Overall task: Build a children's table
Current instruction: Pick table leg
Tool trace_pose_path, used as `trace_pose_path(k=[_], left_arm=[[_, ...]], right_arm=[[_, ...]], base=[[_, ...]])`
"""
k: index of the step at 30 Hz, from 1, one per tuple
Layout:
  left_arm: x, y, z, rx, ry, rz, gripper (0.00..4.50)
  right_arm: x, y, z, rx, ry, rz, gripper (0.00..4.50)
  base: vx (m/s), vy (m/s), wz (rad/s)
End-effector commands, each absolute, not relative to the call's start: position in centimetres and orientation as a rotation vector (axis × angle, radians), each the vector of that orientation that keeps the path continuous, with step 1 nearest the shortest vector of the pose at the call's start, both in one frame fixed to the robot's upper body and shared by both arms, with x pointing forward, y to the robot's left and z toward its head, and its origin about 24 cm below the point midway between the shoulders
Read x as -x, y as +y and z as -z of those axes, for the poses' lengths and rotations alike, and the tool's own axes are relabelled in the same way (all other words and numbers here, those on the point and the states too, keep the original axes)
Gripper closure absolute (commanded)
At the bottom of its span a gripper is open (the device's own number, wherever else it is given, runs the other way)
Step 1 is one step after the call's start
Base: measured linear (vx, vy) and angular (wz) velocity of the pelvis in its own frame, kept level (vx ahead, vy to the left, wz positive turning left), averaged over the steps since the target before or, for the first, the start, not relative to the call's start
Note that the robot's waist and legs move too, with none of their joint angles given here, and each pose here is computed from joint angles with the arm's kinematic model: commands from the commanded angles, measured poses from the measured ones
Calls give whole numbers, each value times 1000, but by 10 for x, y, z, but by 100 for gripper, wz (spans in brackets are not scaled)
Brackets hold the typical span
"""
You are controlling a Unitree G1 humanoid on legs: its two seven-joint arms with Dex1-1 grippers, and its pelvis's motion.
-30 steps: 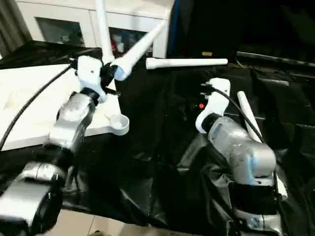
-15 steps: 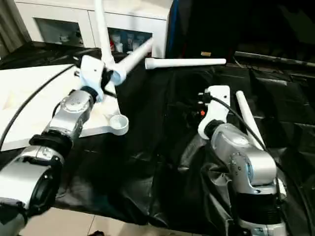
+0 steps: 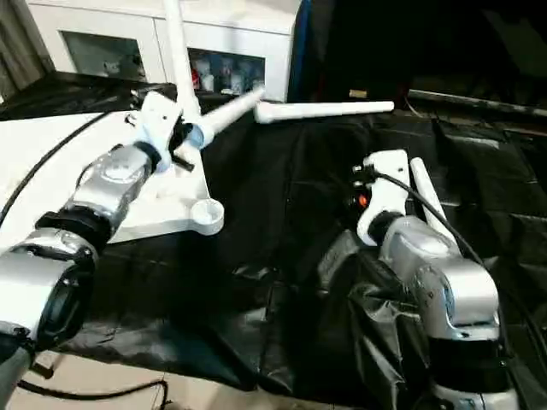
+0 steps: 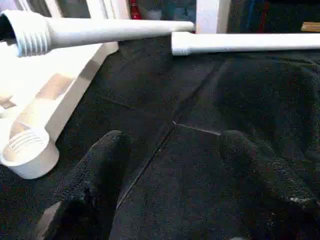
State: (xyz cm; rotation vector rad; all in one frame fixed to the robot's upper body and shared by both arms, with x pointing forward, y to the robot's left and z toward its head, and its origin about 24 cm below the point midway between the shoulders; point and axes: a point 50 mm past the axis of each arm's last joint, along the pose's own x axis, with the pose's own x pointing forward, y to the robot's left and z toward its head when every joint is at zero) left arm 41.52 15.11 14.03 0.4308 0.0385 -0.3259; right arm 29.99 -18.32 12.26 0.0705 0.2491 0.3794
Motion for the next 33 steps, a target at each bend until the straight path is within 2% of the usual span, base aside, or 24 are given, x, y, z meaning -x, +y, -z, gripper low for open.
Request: trace_pose_path(k=[1, 7, 14, 18, 23, 28, 33], left_arm=[[-418, 150, -151, -469, 19, 350, 447], [-417, 153, -161, -446, 1, 425, 447], [-409, 156, -166, -494, 2, 691, 447], [-406, 158, -167, -518, 2, 741, 447], [-405, 161, -173, -528, -39, 726, 447], [-405, 174, -191, -482, -134, 637, 447], [-404, 177, -202, -361, -266, 491, 447]], right_arm=[[-300, -186, -129, -48, 229, -382, 131], [-301, -187, -130, -44, 225, -392, 131], [-302, -190, -129, -47, 224, -387, 131], [-303, -189, -128, -48, 224, -389, 131], [-304, -188, -128, -51, 221, -390, 131], [-305, -187, -127, -72, 214, -373, 131], [-306, -183, -125, -126, 203, -336, 131]], base=[[0, 0, 0], [0, 0, 0], [0, 0, 0], [0, 0, 0], [0, 0, 0], [0, 0, 0], [0, 0, 0]])
